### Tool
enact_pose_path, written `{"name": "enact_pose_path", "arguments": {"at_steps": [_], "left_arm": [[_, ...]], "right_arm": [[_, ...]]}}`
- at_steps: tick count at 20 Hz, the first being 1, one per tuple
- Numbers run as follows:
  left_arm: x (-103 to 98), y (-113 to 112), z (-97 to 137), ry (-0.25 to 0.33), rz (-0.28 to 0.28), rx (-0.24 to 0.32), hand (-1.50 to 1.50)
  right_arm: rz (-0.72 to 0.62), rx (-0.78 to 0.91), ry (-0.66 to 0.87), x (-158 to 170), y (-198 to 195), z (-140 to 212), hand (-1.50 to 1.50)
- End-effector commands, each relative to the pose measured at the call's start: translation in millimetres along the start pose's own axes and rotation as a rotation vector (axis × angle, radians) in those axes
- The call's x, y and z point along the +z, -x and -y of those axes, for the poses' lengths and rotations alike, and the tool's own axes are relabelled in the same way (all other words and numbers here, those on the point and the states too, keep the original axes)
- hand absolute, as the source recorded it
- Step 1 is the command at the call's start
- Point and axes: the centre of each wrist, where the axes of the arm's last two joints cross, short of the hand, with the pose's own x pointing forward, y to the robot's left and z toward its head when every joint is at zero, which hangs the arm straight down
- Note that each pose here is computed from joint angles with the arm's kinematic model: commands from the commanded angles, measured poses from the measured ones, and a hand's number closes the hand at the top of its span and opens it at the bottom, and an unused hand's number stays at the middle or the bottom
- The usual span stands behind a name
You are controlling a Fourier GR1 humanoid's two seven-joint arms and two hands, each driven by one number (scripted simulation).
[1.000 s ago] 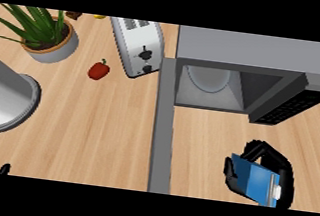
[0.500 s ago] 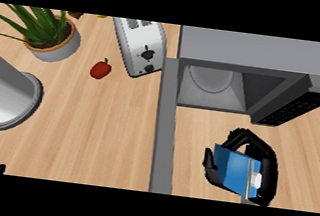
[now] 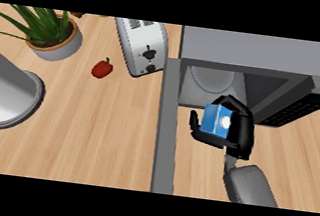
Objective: Pick up the milk, place it into the microwave and close the microwave
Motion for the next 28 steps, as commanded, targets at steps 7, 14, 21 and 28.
{"name": "enact_pose_path", "arguments": {"at_steps": [7,14,21,28], "left_arm": [[-6.6,3.1,6.8,-0.014,0.013,0.007,-1.50],[-12.3,11.4,-13.1,0.024,0.007,0.003,-1.50],[-11.6,17.1,-13.3,0.022,-0.011,-0.002,-1.50],[-14.1,11.2,-8.8,0.076,-0.012,0.022,-1.50]], "right_arm": [[-0.102,0.045,0.041,-52.6,41.2,-15.9,1.50],[-0.124,0.204,0.068,-87.2,55.4,0.3,1.50],[-0.111,0.317,0.075,-76.4,74.8,17.1,1.50],[-0.038,0.467,0.094,-99.3,67.2,56.3,1.50]]}}
